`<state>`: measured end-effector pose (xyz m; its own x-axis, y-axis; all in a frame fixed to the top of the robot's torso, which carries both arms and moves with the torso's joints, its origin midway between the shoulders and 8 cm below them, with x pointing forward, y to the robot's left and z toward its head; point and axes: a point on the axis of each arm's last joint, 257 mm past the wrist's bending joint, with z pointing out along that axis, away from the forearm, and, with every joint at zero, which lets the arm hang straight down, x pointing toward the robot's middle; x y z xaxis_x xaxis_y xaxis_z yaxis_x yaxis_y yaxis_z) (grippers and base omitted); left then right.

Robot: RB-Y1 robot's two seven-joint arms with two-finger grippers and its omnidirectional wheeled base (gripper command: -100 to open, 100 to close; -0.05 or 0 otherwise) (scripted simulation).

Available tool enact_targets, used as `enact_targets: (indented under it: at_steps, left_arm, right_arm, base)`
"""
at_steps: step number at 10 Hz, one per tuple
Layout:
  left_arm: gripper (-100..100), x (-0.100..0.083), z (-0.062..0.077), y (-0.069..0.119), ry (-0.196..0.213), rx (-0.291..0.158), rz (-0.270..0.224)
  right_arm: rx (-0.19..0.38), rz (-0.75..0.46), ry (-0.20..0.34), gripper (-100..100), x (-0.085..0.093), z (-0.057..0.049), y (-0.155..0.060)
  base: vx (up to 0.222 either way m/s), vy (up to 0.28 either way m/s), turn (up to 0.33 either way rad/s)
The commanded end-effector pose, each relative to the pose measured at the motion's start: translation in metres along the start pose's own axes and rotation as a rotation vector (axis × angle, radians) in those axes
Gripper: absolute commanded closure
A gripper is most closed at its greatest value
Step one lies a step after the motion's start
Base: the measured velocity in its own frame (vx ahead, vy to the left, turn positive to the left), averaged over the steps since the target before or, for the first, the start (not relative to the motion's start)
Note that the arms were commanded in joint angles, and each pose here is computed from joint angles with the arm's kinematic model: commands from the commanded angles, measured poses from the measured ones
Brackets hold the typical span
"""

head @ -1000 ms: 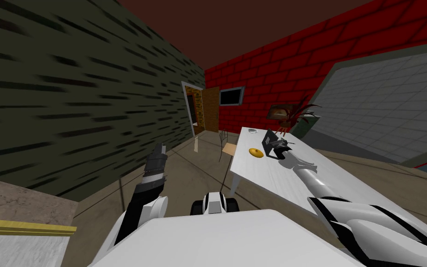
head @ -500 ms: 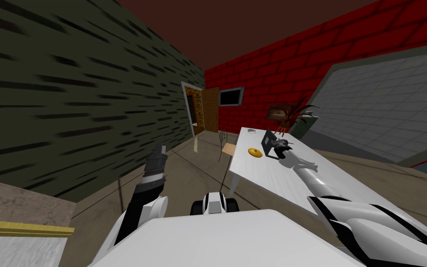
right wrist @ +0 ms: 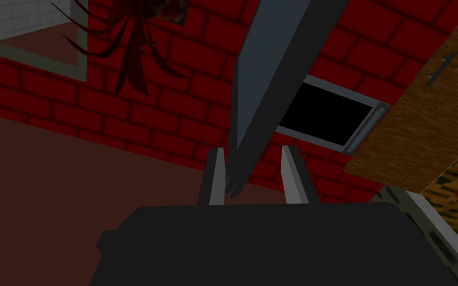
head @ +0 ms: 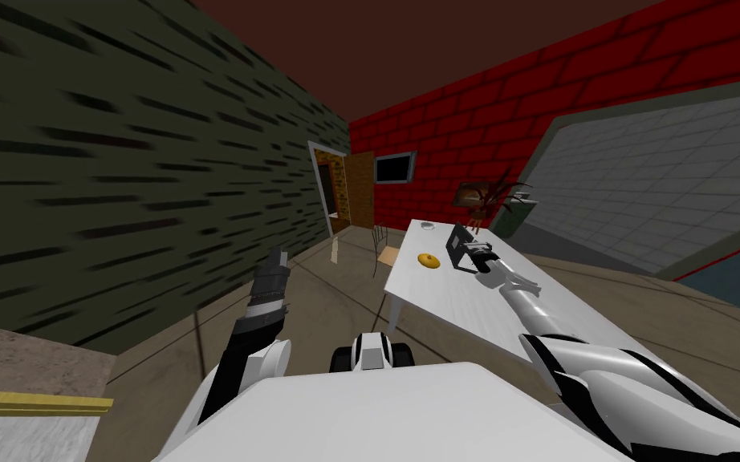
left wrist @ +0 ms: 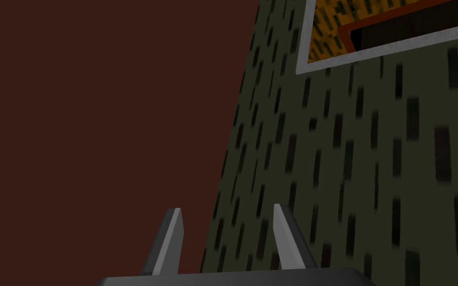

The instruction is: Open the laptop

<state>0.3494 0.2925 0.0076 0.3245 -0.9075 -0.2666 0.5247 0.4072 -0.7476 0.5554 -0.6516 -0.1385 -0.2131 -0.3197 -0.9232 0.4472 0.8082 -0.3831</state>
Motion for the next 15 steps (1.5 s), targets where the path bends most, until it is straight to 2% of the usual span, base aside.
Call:
enact_targets:
  at_steps: [1, 3, 5, 6, 8, 9, 10, 11, 12, 15]
  left_arm:
    - [0, 0.000, 0.000, 0.000, 0.000, 0.000, 0.000]
    - [0, 0.000, 0.000, 0.000, 0.000, 0.000, 0.000]
    - [0, 0.000, 0.000, 0.000, 0.000, 0.000, 0.000]
    - [0, 0.000, 0.000, 0.000, 0.000, 0.000, 0.000]
    - [0, 0.000, 0.000, 0.000, 0.000, 0.000, 0.000]
    - [0, 0.000, 0.000, 0.000, 0.000, 0.000, 0.000]
    - [0, 0.000, 0.000, 0.000, 0.000, 0.000, 0.000]
    - [0, 0.000, 0.000, 0.000, 0.000, 0.000, 0.000]
    - [0, 0.000, 0.000, 0.000, 0.000, 0.000, 0.000]
    - [0, 0.000, 0.000, 0.000, 0.000, 0.000, 0.000]
  right_arm:
    - [-0.021, 0.096, -0.006, 100, 0.005, -0.003, 0.012]
    - [-0.044, 0.223, -0.008, 100, 0.016, -0.009, 0.027]
    - [-0.057, 0.307, -0.009, 100, 0.023, -0.014, 0.036]
    - [-0.057, 0.307, -0.009, 100, 0.023, -0.014, 0.036]
    - [-0.073, 0.433, -0.013, 100, 0.034, -0.021, 0.049]
    - [-0.072, 0.405, -0.039, 100, 0.016, -0.017, 0.046]
    - [-0.084, 0.495, -0.034, 100, 0.031, -0.024, 0.056]
    - [-0.088, 0.536, -0.028, 100, 0.040, -0.029, 0.061]
    - [-0.088, 0.536, -0.028, 100, 0.040, -0.029, 0.061]
    - [-0.091, 0.658, -0.013, 100, 0.065, -0.042, 0.075]
  base:
    - [0.002, -0.060, -0.076]
    - [0.008, -0.102, -0.083]
    - [0.013, -0.082, -0.076]
    - [0.004, -0.043, -0.027]
    - [0.021, -0.082, -0.088]
    - [0.004, -0.031, -0.021]
    - [0.012, -0.079, -0.015]
    - [0.017, -0.117, -0.004]
    - [0.003, -0.079, -0.013]
    - [0.009, -0.072, -0.009]
